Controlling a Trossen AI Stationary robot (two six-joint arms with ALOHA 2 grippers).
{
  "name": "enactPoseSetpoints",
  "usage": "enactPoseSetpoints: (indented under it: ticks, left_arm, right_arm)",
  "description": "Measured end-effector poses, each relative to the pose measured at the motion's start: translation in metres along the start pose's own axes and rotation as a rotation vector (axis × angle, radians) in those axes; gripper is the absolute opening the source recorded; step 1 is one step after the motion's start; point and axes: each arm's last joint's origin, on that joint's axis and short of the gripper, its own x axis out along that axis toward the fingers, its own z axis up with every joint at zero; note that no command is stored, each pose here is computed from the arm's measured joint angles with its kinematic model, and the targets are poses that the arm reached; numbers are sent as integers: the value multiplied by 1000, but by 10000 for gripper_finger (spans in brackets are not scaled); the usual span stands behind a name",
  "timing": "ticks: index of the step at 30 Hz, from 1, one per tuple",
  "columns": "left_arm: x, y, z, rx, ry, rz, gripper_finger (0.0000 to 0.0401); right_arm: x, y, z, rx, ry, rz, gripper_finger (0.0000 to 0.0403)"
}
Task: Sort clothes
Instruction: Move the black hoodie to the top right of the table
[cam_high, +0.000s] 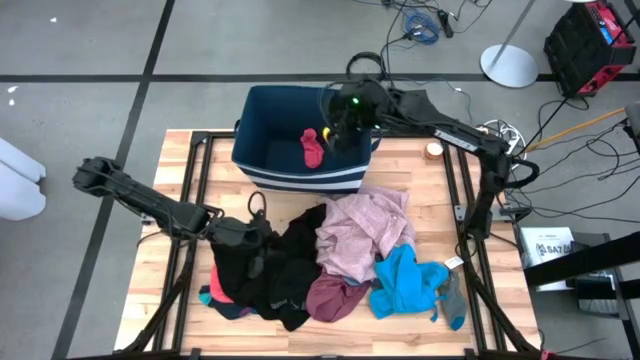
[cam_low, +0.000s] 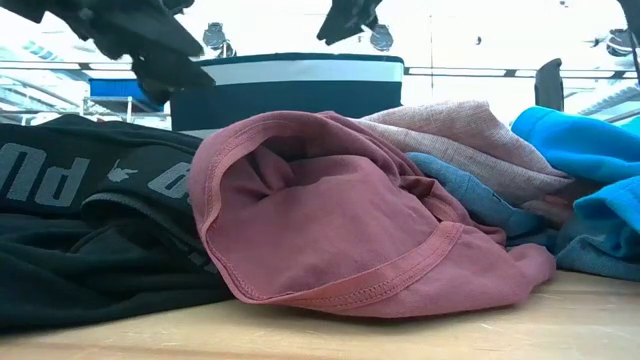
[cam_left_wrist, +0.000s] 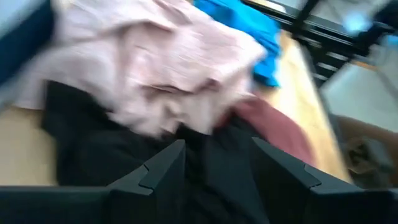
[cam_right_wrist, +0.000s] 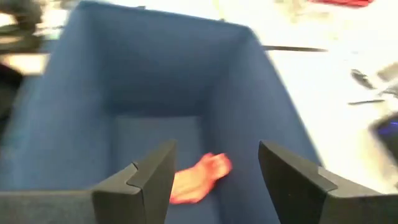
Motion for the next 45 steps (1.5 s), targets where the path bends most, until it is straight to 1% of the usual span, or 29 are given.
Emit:
enactPoseSetpoints:
  ticks: [3,5,8,10,12,15,18,19,21,23,25,27,30,32,34,36,38,40,41,43,45]
  left_arm:
    - [-6,-6,0,-70,70,-152,187]
    - [-10,-13,0,-120,135,-234,187]
    - [-17,-27,-2,-203,261,-338,187]
    - [-21,-36,-6,-294,365,-398,187]
    - [-25,-46,-12,-403,455,-426,187]
    - [-32,-59,-23,-565,577,-404,187]
    - [-39,-69,-38,-689,698,-330,187]
    - [-42,-72,-43,-721,728,-294,187]
    - [-46,-73,-55,-771,783,-181,187]
    - [-49,-75,-66,-798,824,-86,187]
    - [-51,-76,-75,-789,831,1,187]
    - [-50,-78,-82,-760,800,47,187]
    - [-47,-82,-88,-724,771,60,187]
    - [-46,-82,-92,-693,792,71,187]
    - [-46,-81,-97,-668,817,108,187]
    - [-45,-83,-99,-629,812,90,187]
    - [-44,-86,-93,-561,758,68,187]
    - [-45,-94,-82,-487,685,25,187]
    - [-46,-97,-76,-452,659,24,187]
    - [-49,-101,-65,-380,623,52,187]
    - [-52,-103,-58,-299,599,101,187]
  right_arm:
    - [-15,17,-5,-8,61,138,215]
    - [-20,30,-10,-8,129,214,215]
    - [-25,50,-17,-40,225,287,215]
    - [-23,64,-21,-61,255,316,215]
    - [-21,78,-26,-79,286,342,215]
    - [-18,96,-35,-113,330,378,215]
    - [-16,109,-44,-142,368,401,215]
    - [-14,112,-48,-150,383,408,215]
    - [-10,119,-55,-156,414,416,215]
    - [-6,123,-59,-161,429,421,215]
    - [-4,125,-64,-168,447,423,215]
    - [-2,126,-67,-172,452,424,215]
    - [-1,126,-68,-180,450,426,215]
    - [-1,126,-68,-180,451,426,215]
    - [-4,125,-68,-178,451,426,215]
    - [-10,123,-66,-162,442,421,215]
    - [-17,122,-66,-150,439,420,215]
    - [-27,120,-64,-134,420,418,215]
    - [-33,118,-62,-124,406,416,215]
    - [-44,116,-60,-100,378,413,215]
    - [-54,114,-58,-77,349,409,215]
